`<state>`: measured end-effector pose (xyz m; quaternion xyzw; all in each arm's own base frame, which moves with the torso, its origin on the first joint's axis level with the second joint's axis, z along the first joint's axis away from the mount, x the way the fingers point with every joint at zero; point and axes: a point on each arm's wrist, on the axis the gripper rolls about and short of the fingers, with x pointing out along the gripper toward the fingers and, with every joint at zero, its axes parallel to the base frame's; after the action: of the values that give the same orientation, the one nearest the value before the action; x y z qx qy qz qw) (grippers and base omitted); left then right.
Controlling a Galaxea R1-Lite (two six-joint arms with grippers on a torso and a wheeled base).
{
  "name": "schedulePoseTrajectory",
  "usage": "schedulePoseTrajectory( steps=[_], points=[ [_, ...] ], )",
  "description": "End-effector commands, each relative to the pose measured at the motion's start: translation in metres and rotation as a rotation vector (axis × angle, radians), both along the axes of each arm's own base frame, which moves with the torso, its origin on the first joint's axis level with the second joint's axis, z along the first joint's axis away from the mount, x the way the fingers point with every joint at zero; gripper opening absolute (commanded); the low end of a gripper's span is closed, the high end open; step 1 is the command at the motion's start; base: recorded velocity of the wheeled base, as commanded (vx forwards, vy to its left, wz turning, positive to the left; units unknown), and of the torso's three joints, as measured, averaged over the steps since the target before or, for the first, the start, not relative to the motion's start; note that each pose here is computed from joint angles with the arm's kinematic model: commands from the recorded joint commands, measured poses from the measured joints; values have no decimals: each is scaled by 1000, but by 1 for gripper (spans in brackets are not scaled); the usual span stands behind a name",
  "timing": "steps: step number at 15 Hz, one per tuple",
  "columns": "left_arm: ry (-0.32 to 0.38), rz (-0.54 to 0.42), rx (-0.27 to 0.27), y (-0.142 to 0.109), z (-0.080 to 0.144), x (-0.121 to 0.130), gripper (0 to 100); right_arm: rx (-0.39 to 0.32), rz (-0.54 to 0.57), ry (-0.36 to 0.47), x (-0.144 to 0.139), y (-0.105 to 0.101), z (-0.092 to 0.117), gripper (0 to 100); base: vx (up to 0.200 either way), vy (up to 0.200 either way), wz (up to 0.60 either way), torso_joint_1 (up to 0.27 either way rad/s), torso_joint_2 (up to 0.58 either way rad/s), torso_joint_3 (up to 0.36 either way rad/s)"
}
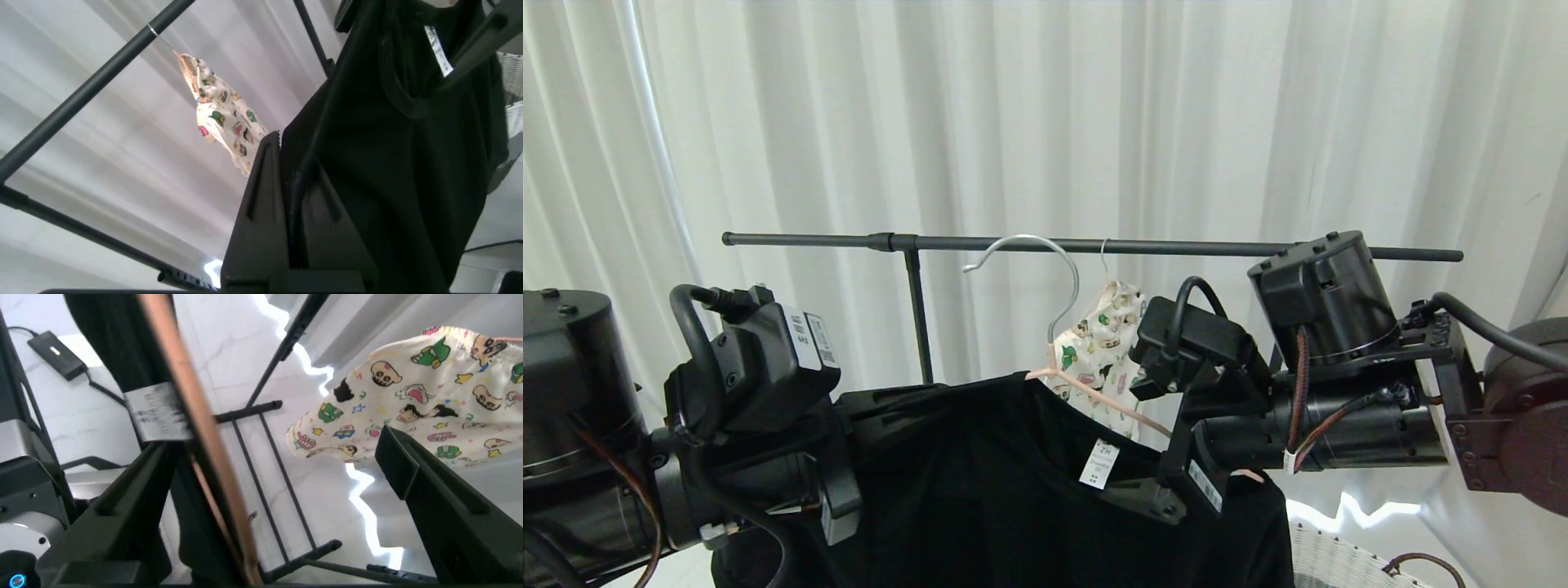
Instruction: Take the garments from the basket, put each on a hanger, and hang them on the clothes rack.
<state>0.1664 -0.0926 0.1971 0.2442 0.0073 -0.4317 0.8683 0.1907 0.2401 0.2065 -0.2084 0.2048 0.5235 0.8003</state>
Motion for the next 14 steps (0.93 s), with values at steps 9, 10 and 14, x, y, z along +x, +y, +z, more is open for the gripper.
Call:
schedulePoseTrajectory(
  steps=[9, 10, 14],
  points=[
    [-5, -8, -1, -1, 1, -2, 0, 7, -5, -10, 0, 0, 1, 0, 0, 0, 0, 0, 0, 0],
    [-5, -5, 0, -1, 1, -2, 0, 10, -5, -11, 0, 0, 2, 0, 0, 0, 0, 0, 0, 0],
    [1, 8, 3, 1, -1, -1, 100, 44, -23, -45, 0, -9, 12, 0, 0, 0, 0, 0, 0, 0]
  ],
)
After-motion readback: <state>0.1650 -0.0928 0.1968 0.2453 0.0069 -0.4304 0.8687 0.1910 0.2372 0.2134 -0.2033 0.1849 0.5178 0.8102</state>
